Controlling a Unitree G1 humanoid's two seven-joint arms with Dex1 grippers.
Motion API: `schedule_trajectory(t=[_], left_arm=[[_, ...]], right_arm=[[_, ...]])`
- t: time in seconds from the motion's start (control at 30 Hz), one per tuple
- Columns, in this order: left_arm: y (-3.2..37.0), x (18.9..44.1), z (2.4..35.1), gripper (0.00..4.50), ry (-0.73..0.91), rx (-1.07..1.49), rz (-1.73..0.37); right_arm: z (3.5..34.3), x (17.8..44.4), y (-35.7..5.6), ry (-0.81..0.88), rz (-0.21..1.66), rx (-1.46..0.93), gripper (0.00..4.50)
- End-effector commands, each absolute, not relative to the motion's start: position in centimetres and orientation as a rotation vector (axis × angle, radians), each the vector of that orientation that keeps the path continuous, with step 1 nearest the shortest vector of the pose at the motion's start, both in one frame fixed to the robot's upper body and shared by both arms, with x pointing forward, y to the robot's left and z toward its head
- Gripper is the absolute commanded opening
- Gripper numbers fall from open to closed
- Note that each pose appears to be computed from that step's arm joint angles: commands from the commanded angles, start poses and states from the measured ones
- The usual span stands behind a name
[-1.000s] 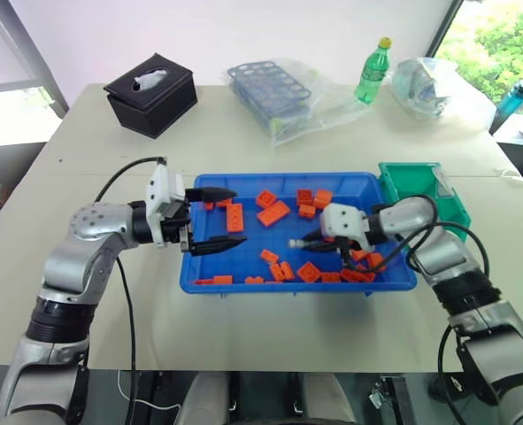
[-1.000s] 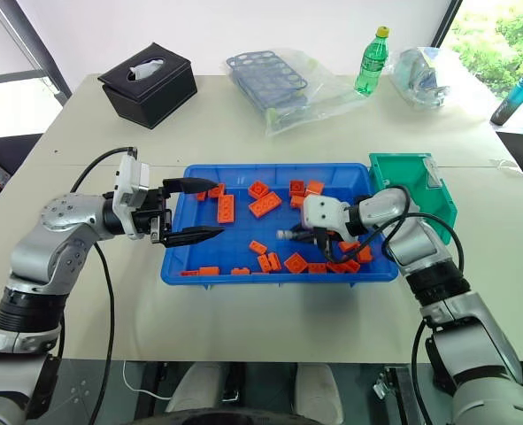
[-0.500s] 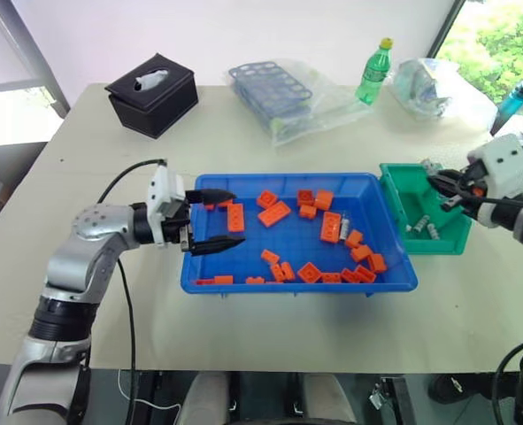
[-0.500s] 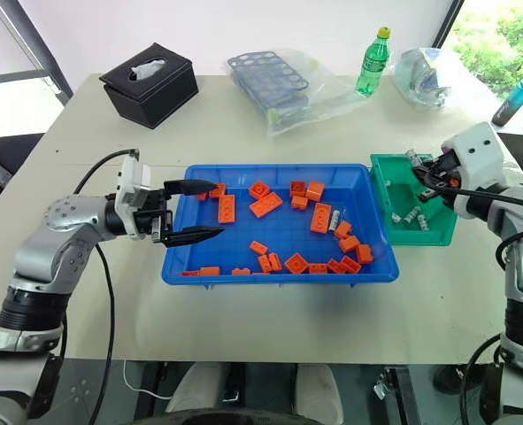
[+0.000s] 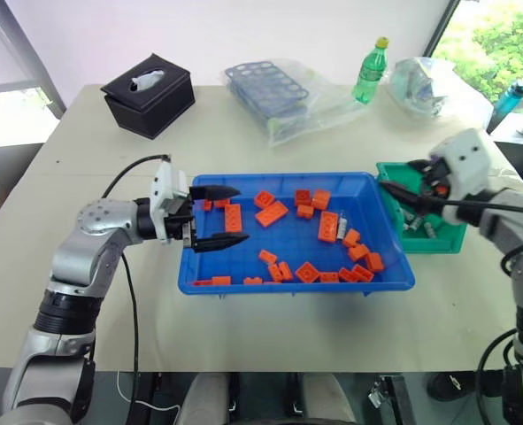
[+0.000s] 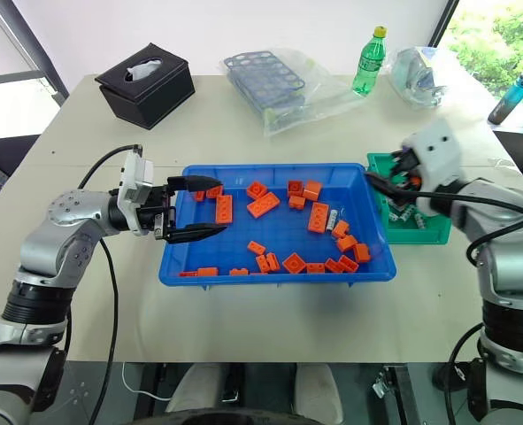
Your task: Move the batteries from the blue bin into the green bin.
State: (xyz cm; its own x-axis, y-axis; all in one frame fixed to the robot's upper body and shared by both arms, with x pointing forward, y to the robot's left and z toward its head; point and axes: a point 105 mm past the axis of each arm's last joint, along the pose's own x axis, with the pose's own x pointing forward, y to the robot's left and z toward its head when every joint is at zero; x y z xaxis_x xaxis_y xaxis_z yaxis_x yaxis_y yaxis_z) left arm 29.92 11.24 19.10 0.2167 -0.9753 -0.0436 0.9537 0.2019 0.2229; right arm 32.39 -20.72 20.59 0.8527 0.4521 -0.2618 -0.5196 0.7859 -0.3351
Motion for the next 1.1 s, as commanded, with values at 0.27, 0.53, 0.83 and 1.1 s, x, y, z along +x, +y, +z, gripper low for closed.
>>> schedule_trajectory(t=[0.27,0.53,0.83,1.1], left_arm=[[11.4,30.0,20.1,4.5,-0.156,0.255,-1.342],[11.1,30.5,20.7,4.5,-0.195,0.27,-1.304],[11.3,30.2,20.7,4.5,-0.202,0.272,-1.277],[11.3,29.9,20.6,4.5,-0.2,0.274,-1.268]], right_arm=[[17.3,33.4,-19.9,0.286,0.806,-0.705,4.47],[16.1,34.9,-20.6,0.438,0.966,-0.718,4.47],[14.7,34.6,-20.5,0.584,1.092,-0.757,4.47],[13.7,35.1,-19.1,0.602,1.118,-0.767,4.47]])
